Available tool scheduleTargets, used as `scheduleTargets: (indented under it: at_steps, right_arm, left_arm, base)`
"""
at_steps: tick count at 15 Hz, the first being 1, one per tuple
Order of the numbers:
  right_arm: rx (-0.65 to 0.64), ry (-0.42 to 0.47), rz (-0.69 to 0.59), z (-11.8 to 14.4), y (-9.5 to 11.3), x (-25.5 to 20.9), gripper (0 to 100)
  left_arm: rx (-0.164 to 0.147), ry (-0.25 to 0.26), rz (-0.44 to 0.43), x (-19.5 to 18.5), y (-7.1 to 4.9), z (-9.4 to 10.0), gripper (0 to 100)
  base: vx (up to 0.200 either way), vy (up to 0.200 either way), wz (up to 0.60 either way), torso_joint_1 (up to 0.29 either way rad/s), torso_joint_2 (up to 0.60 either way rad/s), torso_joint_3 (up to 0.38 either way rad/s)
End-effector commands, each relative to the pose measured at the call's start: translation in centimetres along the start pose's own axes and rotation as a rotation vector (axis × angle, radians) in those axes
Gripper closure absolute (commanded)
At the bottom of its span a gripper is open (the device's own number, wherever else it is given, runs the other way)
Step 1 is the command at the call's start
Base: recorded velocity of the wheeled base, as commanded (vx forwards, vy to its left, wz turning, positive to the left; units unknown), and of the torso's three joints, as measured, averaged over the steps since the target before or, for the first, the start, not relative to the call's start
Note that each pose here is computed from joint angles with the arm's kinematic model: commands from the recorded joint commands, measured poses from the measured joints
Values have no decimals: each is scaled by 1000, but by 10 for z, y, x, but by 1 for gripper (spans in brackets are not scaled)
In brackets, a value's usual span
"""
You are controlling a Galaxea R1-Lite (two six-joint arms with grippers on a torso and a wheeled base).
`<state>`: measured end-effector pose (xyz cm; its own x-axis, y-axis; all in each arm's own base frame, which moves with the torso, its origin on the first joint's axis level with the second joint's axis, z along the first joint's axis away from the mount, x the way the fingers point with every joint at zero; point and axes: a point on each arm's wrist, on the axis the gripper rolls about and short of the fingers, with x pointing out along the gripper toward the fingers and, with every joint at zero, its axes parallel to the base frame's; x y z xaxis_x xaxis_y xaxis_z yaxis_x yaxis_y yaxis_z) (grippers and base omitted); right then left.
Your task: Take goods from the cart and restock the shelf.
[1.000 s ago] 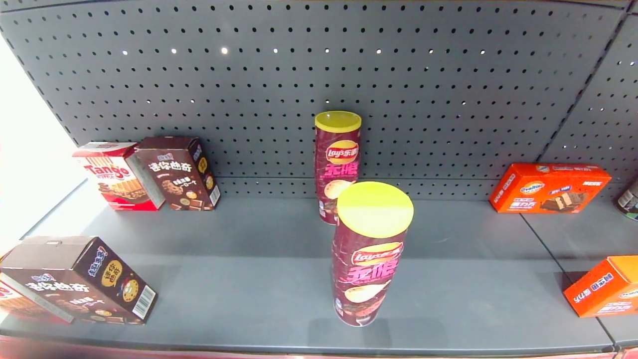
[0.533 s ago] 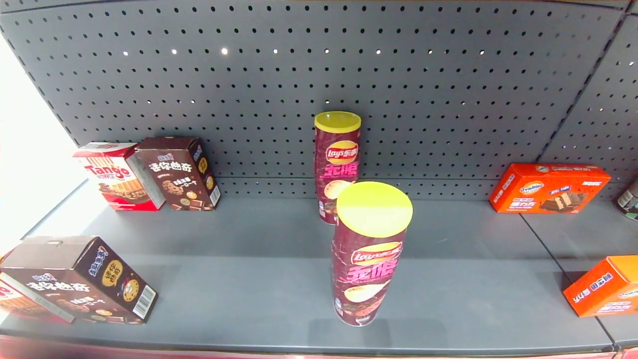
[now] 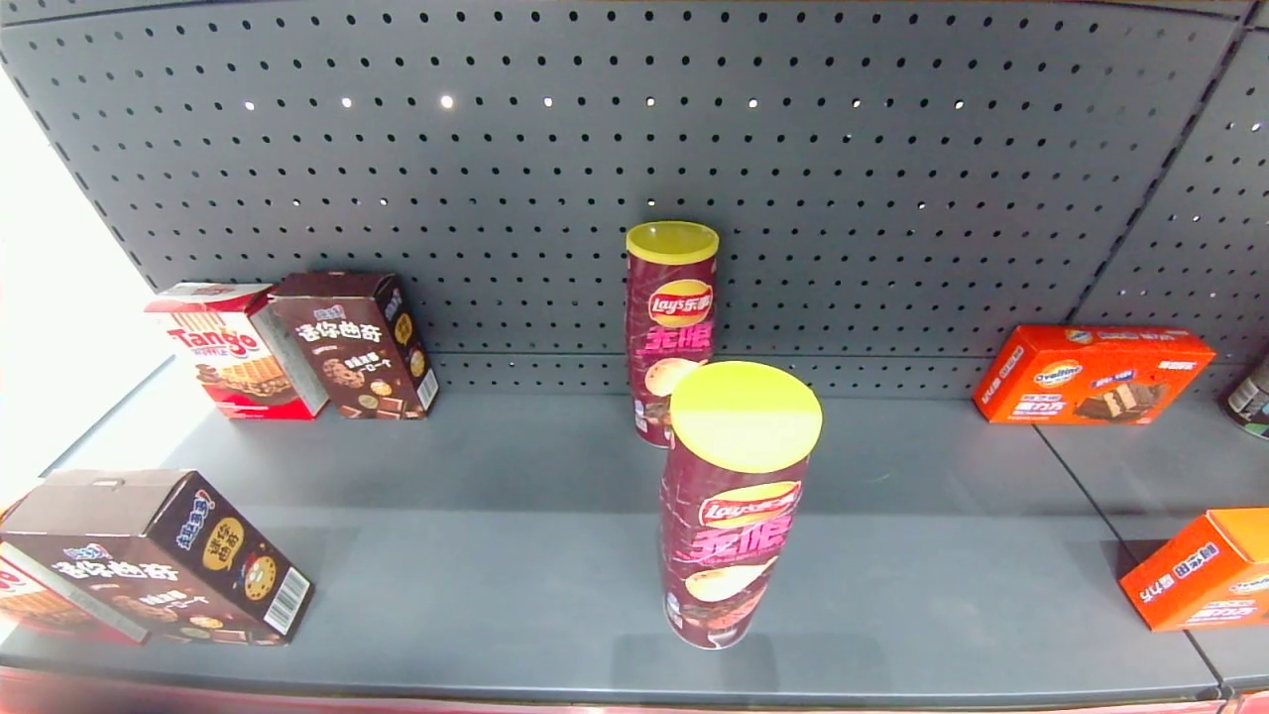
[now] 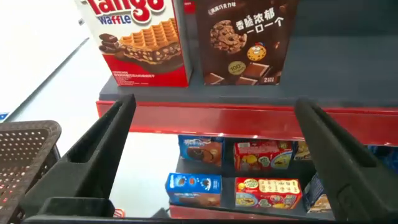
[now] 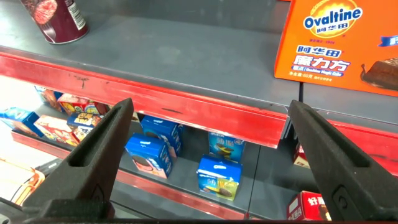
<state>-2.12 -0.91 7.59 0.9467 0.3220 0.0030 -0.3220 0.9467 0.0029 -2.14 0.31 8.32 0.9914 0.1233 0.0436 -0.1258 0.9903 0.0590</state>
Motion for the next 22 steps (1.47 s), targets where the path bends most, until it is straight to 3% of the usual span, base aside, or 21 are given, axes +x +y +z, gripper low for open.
scheduleTargets:
  at_steps: [1, 3, 8, 10, 11, 12, 19, 21, 22]
  right_arm:
    - [0, 1, 2, 0, 0, 0, 0]
    - [0, 1, 0, 0, 0, 0, 0]
    - [0, 1, -1, 0, 0, 0, 0]
    - [0, 1, 0, 0, 0, 0, 0]
    - [0, 1, 0, 0, 0, 0, 0]
    - [0, 1, 0, 0, 0, 0, 0]
    - [0, 1, 2, 0, 0, 0, 0]
    - [0, 1, 0, 0, 0, 0, 0]
    - [0, 1, 0, 0, 0, 0, 0]
  left_arm:
    - [-36, -12, 4, -1, 0, -1, 0]
    - [-46, -12, 4, -1, 0, -1, 0]
    - [-36, -15, -11, -1, 0, -1, 0]
    - [-35, -19, -126, -1, -3, -1, 0]
    - [-35, -27, -264, -2, -6, 0, 0]
    - [-33, -30, -288, -2, -7, 0, 0]
    - [-41, -22, -289, -3, -6, 0, 0]
    - [-90, -18, -291, -2, -6, 0, 0]
    - [-93, -18, -289, -2, -6, -1, 0]
  base:
    - [0, 0, 0, 0, 0, 0]
    - [0, 0, 0, 0, 0, 0]
    - [0, 0, 0, 0, 0, 0]
    - [0, 0, 0, 0, 0, 0]
    - [0, 0, 0, 0, 0, 0]
    - [0, 0, 0, 0, 0, 0]
    - [0, 0, 0, 0, 0, 0]
    - [0, 0, 0, 0, 0, 0]
    - [0, 0, 0, 0, 0, 0]
